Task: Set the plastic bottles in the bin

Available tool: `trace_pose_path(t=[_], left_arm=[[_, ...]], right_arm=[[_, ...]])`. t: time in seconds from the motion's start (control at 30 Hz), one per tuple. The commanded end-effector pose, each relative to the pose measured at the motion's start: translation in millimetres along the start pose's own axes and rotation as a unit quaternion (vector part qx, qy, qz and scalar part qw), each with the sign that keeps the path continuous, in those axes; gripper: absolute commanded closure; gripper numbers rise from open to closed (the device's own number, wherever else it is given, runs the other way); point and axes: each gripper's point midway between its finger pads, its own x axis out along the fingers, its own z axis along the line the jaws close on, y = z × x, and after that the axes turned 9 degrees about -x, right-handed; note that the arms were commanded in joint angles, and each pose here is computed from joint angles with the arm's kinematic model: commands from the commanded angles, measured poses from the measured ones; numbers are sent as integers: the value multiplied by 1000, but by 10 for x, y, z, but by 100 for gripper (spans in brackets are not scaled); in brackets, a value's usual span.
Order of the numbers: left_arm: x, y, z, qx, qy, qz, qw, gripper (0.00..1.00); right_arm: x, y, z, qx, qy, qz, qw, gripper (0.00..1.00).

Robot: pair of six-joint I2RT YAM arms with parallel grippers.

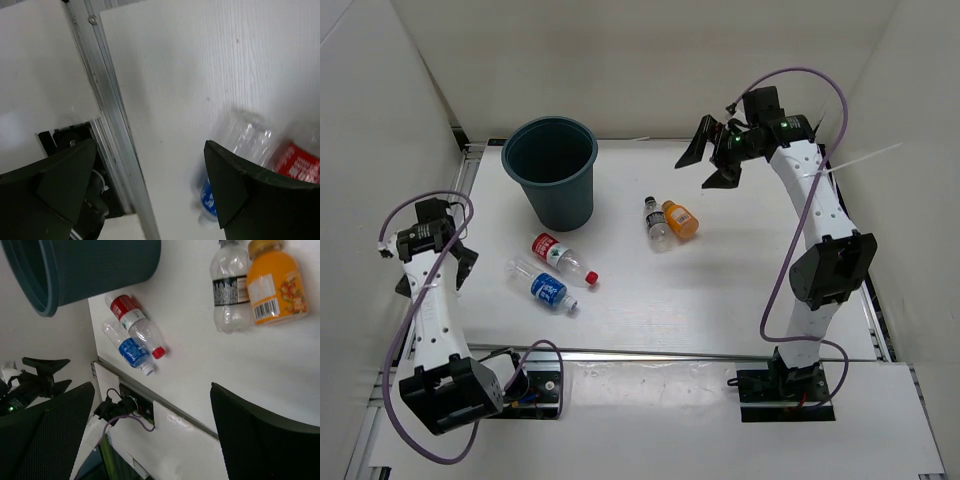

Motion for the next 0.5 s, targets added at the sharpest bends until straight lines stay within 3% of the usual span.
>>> trace_pose_path(t=[0.0,0.17,0.23,0.33,0.47], left_arm=[[-187,304,104,101,38,77,991,0],[-625,457,-303,132,190,92,968,0],[-969,370,-514,116,299,72,944,0],[-1375,107,-608,87,392,14,916,0],[-1539,-41,-554,67,416,-21,907,0]], right_arm=[[-134,-296,148,-32,-15,-52,998,0],[-31,-384,-32,-36,-20,-39,998,0],[-48,-400,-29,-59,-21,-43,997,0],[46,-464,-166,-70,-9,-38,997,0],[256,-622,-550,-77,66,-37,994,0]])
